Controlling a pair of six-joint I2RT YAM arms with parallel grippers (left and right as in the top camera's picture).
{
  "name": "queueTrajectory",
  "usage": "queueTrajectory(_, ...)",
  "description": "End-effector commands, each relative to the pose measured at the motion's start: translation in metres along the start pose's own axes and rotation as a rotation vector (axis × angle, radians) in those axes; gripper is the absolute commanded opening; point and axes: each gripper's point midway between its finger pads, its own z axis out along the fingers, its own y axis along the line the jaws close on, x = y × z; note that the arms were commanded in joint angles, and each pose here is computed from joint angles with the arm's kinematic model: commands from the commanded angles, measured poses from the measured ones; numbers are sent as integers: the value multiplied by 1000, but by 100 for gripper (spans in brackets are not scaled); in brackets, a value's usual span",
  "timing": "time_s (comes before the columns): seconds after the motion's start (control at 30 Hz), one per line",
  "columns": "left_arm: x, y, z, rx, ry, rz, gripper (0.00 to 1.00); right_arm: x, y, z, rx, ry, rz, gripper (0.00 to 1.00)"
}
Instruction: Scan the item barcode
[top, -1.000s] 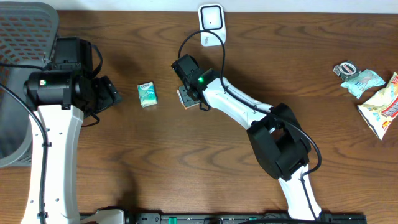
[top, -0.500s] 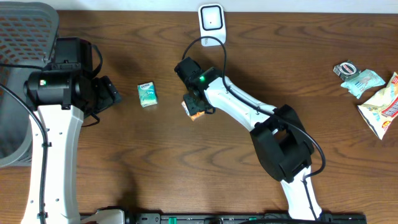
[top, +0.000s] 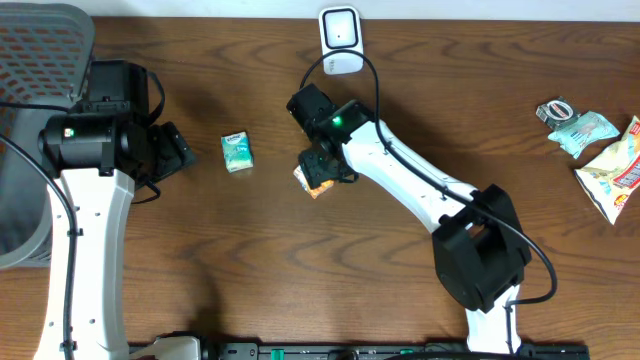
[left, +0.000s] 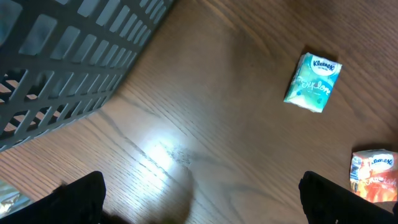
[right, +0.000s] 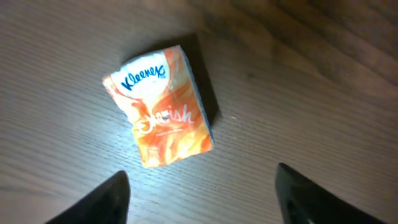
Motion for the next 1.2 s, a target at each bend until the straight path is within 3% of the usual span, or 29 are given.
queueTrajectory(0.0,-1,3,0,-12,-1,-13,98,-9,-8,-5,25,-44,9,73)
queueTrajectory(0.2,-1,3,0,-12,-1,-13,98,-25,-23,-7,117,-116,3,79)
queueTrajectory(0.4,-1,3,0,-12,-1,-13,98,-43,-29,-6,121,-169,-141,79)
queueTrajectory(0.53,-1,3,0,-12,-1,-13,98,-42,-18,3,-13,-144,-247,82)
queueTrajectory(0.67,-1,3,0,-12,-1,-13,97,-33,-10,16,-160,-90,-293,76)
queueTrajectory(0.97,-1,3,0,-12,-1,-13,98,-18,3,47,-406,-15,-345,73)
queueTrajectory(1.17,-1,2,1,-12,-1,-13,98,-9,4,66,-418,35,-336,68)
